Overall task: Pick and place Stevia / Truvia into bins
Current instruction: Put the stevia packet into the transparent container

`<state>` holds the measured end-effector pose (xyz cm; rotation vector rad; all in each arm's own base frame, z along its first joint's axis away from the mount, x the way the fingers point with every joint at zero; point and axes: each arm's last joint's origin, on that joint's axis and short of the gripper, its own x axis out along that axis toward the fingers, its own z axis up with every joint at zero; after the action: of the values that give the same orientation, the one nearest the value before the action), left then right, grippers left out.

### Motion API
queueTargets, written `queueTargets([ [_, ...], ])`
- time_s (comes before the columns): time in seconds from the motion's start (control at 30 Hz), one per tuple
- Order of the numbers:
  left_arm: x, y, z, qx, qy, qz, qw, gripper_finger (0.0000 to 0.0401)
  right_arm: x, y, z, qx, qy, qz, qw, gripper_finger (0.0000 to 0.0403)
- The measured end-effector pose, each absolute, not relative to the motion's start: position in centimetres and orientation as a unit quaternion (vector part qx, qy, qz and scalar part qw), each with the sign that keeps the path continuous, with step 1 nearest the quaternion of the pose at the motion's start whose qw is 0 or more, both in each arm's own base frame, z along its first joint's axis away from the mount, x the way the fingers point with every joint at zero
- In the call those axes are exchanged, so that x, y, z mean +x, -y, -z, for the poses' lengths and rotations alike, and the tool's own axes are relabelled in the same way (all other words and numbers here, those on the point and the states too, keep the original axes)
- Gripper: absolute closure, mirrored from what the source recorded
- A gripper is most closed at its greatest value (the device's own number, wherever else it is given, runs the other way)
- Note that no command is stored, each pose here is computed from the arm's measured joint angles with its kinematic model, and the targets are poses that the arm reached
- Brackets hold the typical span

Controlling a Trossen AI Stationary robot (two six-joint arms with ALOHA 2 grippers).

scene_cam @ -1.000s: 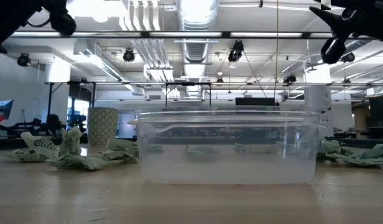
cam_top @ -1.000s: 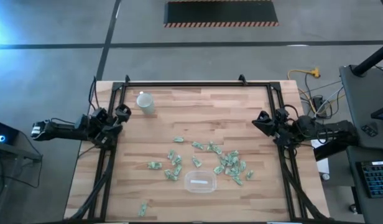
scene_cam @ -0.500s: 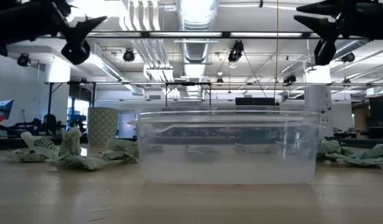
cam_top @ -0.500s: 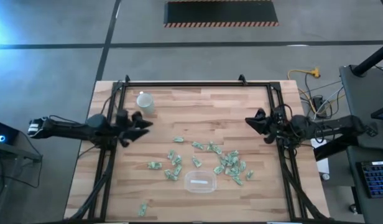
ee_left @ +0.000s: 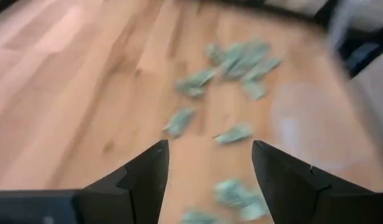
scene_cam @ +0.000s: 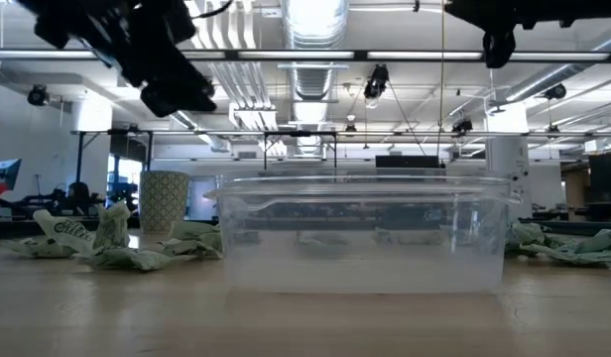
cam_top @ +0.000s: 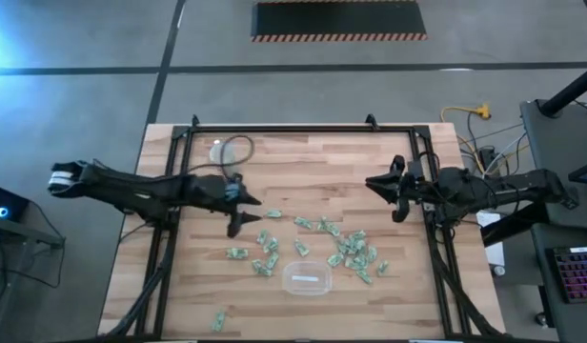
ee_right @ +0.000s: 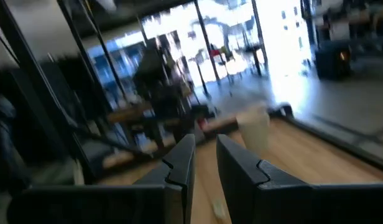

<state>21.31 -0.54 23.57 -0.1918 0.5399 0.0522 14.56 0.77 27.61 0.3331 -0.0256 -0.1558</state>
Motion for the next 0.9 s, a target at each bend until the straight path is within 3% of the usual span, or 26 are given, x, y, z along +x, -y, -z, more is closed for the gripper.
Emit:
queueTargets([
  [0.17, 24.3, 0.5, -21.4, -0.036, -0.345, -0.038, 0.937, 0.0186, 14.9, -0.8, -28.1, 0.155, -0.071, 0.091, 0.981, 0.0344],
  [0.4, 27.4, 0.5, -17.5, -0.021, -0.426, -0.038, 0.904, 0.0186, 15.4, -0.9, -28.2, 0.151, -0.1, 0.093, 0.979, 0.0344],
  [0.63, 28.9, 0.3, -14.5, -0.01, -0.474, -0.086, 0.876, 0.0186, 15.6, -1.0, -27.4, 0.161, -0.117, 0.086, 0.976, 0.0344],
  [0.9, 29.7, 0.2, -13.8, -0.008, -0.479, -0.114, 0.87, 0.0186, 15.6, -1.0, -27.3, 0.175, -0.118, 0.084, 0.974, 0.0344],
])
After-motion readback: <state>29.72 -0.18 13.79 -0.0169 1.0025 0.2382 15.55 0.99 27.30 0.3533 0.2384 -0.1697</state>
